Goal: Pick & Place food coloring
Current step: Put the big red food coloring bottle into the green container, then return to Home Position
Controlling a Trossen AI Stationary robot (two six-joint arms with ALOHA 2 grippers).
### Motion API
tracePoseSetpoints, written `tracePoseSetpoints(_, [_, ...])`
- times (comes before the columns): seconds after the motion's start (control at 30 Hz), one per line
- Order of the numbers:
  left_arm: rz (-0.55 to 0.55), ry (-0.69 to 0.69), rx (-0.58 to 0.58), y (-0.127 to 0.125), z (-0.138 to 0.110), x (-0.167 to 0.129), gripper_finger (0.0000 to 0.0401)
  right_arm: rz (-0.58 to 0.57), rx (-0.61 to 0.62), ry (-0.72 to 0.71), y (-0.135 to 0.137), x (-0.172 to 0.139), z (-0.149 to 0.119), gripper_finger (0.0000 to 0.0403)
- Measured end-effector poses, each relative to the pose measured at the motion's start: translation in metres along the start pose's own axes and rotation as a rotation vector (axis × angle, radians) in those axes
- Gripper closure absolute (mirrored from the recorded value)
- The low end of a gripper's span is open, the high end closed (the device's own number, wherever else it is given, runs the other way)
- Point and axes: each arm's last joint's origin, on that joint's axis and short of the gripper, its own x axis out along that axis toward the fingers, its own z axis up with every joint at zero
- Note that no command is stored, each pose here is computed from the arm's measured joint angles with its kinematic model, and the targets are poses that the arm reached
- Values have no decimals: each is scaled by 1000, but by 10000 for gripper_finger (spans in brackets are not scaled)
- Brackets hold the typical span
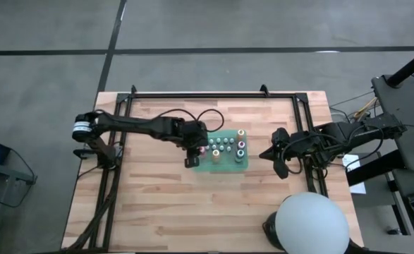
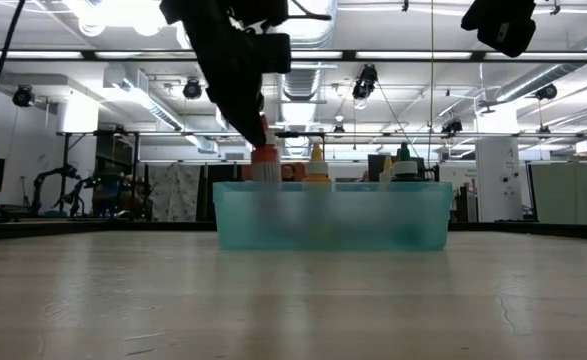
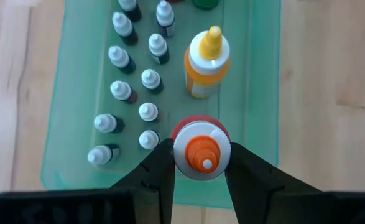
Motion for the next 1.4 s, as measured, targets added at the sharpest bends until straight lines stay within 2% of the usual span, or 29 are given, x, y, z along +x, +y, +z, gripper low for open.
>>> tracePoseSetpoints(0.53, [28,70,29,-1,-2,33,304,-1,-1,1,0,0,0,394])
tracePoseSetpoints(0.9, [29,77,38,-1,-2,37,304,-1,-1,1,0,0,0,394])
tracePoseSetpoints(1.1, [-41,78,43,-3,-2,37,279,-1,-1,1,0,0,0,394])
tracePoseSetpoints(1.4, [-49,82,26,-3,-2,37,242,0,-1,1,0,0,0,394])
